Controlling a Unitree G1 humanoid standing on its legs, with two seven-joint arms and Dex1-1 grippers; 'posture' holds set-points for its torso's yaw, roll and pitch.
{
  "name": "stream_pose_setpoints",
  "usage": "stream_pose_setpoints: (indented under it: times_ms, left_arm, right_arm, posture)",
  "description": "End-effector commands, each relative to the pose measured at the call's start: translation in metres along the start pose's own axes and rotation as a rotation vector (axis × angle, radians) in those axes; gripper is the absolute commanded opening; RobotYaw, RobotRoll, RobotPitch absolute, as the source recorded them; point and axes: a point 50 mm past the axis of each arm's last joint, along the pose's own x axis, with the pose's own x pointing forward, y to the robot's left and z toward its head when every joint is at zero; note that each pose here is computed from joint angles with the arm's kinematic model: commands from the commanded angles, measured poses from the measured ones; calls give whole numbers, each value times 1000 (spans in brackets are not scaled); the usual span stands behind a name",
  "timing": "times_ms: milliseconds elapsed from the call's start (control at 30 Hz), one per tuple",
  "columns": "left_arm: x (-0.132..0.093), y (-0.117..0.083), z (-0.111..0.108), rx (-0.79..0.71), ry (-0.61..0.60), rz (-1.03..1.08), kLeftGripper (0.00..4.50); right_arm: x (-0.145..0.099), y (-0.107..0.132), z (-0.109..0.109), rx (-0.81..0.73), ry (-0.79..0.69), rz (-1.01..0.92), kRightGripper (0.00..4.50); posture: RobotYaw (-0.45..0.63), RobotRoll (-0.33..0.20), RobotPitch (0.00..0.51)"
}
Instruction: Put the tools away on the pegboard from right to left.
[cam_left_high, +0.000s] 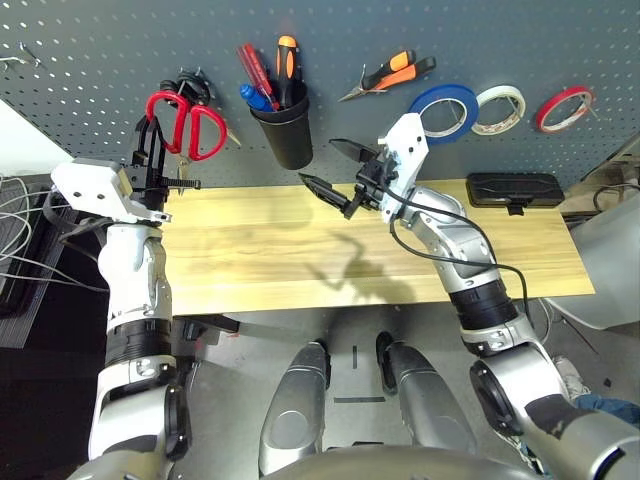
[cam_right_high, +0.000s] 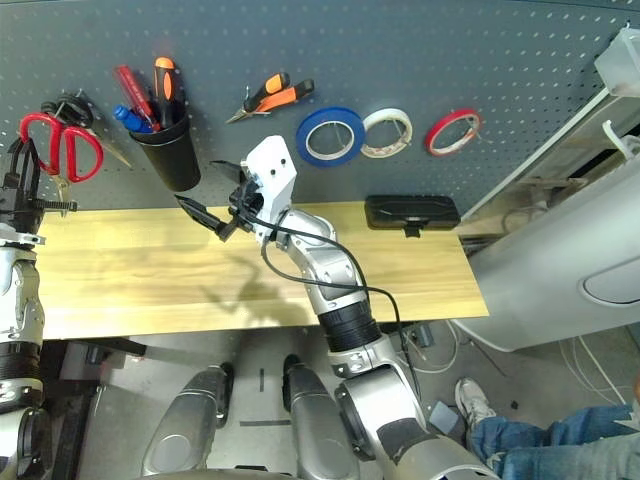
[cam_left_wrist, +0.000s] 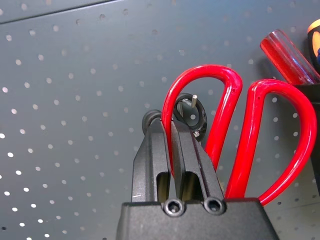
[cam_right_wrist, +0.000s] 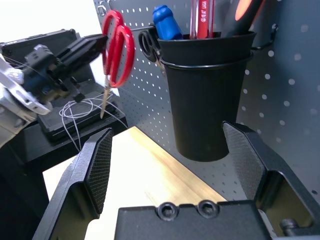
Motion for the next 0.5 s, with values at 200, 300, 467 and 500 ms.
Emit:
stream_pose_setpoints:
  times_ms: [200, 300, 467, 500]
  left_arm:
    - [1, -4, -12, 1, 44, -29, 22]
    - [2, -4, -16, 0, 67, -33, 22]
    - [6, -2, -21, 1, 108, -19, 22]
    - [7, -1, -23, 5, 117, -18, 22]
  right_arm:
    - [3, 4, 1, -8, -3, 12, 4500]
    - [3, 4, 1, -9, -4, 11, 4500]
    - [3, 4, 1, -7, -3, 10, 4500]
    - [3, 5, 0, -6, -3, 11, 4500]
  posture:
    - [69, 0, 224]
    - [55, 0, 227]
    - [57, 0, 228]
    - [57, 0, 228]
